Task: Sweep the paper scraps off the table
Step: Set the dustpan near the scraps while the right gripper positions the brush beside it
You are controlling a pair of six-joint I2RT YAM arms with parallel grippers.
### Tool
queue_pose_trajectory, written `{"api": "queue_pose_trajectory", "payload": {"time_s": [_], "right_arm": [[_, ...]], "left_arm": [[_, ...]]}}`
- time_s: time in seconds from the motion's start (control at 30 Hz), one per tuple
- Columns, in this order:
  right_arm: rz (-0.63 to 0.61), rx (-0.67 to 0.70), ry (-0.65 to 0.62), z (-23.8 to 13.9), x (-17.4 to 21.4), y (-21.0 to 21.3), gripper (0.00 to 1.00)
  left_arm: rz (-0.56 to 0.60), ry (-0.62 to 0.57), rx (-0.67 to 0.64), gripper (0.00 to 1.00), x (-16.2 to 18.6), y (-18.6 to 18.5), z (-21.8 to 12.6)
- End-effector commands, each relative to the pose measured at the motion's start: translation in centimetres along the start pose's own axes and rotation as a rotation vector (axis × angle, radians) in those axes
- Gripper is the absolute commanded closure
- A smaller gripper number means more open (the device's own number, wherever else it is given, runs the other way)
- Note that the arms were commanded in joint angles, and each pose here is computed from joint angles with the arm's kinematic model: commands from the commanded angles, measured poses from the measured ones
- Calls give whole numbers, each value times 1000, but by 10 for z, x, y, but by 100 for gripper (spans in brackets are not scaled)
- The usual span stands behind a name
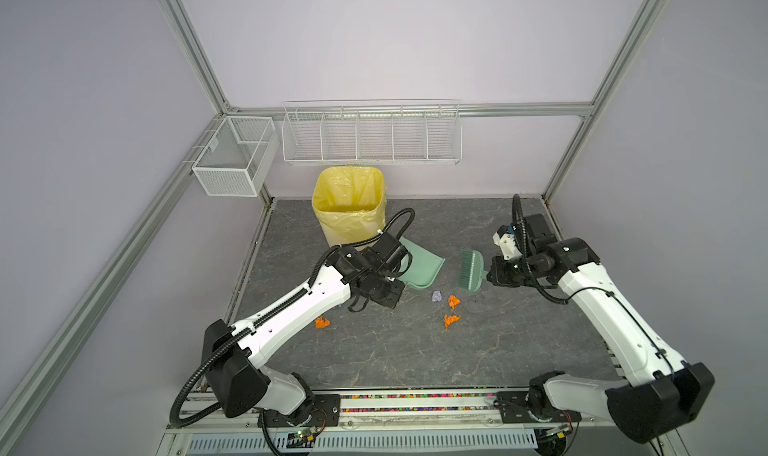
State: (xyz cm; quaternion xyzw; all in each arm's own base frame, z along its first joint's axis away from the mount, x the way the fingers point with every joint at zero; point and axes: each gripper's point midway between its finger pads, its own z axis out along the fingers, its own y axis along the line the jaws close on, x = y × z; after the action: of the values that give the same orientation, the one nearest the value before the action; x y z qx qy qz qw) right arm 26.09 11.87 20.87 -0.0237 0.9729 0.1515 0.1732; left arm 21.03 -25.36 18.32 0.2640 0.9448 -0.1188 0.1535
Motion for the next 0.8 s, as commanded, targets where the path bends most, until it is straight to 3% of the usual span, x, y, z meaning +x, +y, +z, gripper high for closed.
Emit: {"api": "queue_pose_trajectory", "payload": {"time_s": [0.0,0.3,0.43,0.77], "right_arm": [[-18,58,-3,-6,2,-11,93],[-62,126,34,-3,-10,-18,93],[-79,147,49,-5,-17,-19,93],[-74,169,68,2,-10,-26,93]], "left_arm": [[-39,-1,91,100,3,-20,3],[47,140,131,100,31,-50,29],[64,222,102,100,46,-47,37],[133,216,71,100,57,-76,49]]}}
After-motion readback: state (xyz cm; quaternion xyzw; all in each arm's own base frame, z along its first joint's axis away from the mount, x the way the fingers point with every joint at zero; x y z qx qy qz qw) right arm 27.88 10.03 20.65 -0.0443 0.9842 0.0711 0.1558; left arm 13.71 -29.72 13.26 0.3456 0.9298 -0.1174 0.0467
